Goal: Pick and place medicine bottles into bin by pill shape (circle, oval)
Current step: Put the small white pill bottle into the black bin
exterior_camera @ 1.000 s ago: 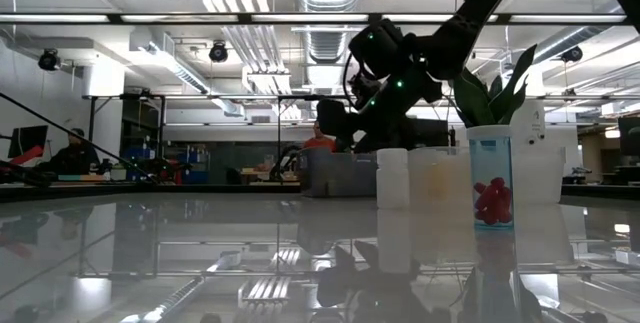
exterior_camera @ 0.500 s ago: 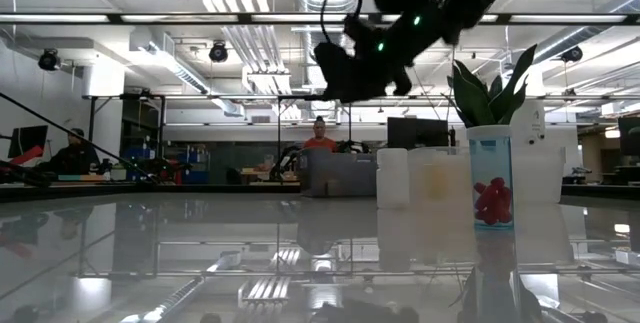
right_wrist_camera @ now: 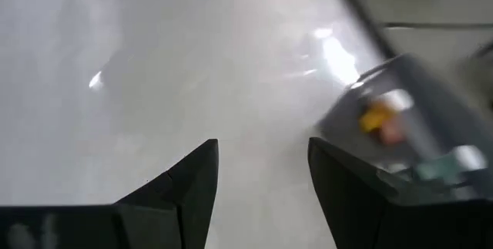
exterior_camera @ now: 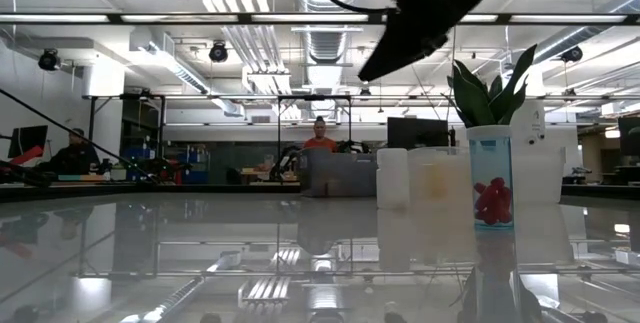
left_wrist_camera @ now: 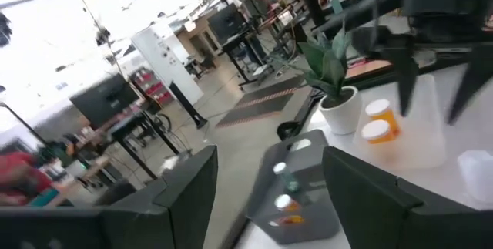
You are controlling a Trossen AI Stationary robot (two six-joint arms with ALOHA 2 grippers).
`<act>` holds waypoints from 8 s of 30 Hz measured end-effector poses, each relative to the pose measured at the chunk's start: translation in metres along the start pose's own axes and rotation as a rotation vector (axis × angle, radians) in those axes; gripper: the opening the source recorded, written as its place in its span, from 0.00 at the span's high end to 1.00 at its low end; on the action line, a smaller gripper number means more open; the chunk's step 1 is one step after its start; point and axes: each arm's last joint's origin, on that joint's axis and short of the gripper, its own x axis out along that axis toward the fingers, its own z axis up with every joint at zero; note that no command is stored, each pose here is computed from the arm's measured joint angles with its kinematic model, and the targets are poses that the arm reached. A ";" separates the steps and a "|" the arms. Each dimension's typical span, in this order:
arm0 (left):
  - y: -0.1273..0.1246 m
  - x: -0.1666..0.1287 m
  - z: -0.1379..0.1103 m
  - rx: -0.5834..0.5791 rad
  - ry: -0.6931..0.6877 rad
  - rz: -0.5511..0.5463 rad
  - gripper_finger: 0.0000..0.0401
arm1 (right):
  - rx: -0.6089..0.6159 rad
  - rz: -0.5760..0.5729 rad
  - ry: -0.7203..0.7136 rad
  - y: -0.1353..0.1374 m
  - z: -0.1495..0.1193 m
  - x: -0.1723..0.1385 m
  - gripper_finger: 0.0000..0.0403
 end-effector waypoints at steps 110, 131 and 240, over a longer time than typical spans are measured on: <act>-0.018 0.030 0.003 0.250 -0.002 0.065 0.45 | -0.031 0.239 0.516 0.010 -0.009 0.059 0.61; -0.018 0.030 0.003 0.247 -0.003 0.065 0.45 | 0.107 0.401 0.161 -0.006 0.047 0.010 0.67; -0.019 0.030 0.002 0.275 0.002 0.061 0.45 | 0.412 -0.221 0.081 -0.195 0.158 0.011 0.66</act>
